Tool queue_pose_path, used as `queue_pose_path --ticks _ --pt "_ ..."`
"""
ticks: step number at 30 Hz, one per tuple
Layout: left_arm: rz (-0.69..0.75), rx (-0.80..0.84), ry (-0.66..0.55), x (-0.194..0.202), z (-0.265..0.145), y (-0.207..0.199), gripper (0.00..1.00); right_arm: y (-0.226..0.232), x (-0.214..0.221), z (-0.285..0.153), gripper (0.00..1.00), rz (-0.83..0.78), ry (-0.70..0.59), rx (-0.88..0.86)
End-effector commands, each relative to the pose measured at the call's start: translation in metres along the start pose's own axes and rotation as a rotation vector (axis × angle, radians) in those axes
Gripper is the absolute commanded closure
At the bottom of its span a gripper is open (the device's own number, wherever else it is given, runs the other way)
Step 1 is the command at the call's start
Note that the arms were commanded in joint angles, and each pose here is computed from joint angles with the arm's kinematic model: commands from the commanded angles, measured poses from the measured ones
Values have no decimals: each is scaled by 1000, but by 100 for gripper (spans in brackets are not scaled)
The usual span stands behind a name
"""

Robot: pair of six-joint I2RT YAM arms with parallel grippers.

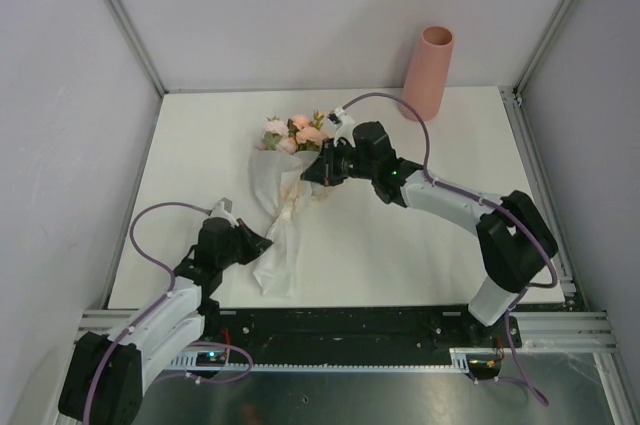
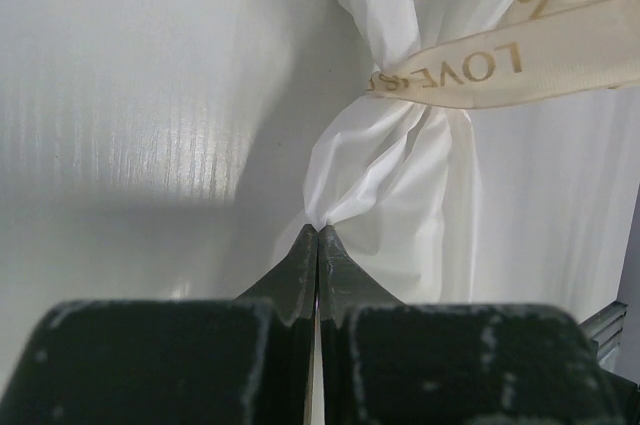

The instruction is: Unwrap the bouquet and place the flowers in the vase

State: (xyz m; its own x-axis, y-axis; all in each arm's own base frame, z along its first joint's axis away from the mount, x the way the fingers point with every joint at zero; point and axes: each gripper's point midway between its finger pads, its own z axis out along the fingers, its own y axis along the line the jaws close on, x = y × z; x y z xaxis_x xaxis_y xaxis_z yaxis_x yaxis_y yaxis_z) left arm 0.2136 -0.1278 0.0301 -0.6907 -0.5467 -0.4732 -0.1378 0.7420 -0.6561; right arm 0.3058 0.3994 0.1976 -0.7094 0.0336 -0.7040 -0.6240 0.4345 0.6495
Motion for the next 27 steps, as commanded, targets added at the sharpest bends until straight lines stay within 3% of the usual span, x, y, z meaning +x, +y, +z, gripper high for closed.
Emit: queue_pose_path --ticks 1,9,18,27 --pt "26 7 -36 -7 -1 -4 100 -15 -42 -33 100 -84 -158 212" --pt "18 21 -64 -14 -2 -9 100 -40 -103 -116 100 -154 -391 542" --pt "18 18 -67 -15 -2 -10 100 -89 -121 -181 100 -128 -468 785" --pt "22 8 -69 -17 -1 -10 100 -111 -182 -299 100 -111 -749 1043"
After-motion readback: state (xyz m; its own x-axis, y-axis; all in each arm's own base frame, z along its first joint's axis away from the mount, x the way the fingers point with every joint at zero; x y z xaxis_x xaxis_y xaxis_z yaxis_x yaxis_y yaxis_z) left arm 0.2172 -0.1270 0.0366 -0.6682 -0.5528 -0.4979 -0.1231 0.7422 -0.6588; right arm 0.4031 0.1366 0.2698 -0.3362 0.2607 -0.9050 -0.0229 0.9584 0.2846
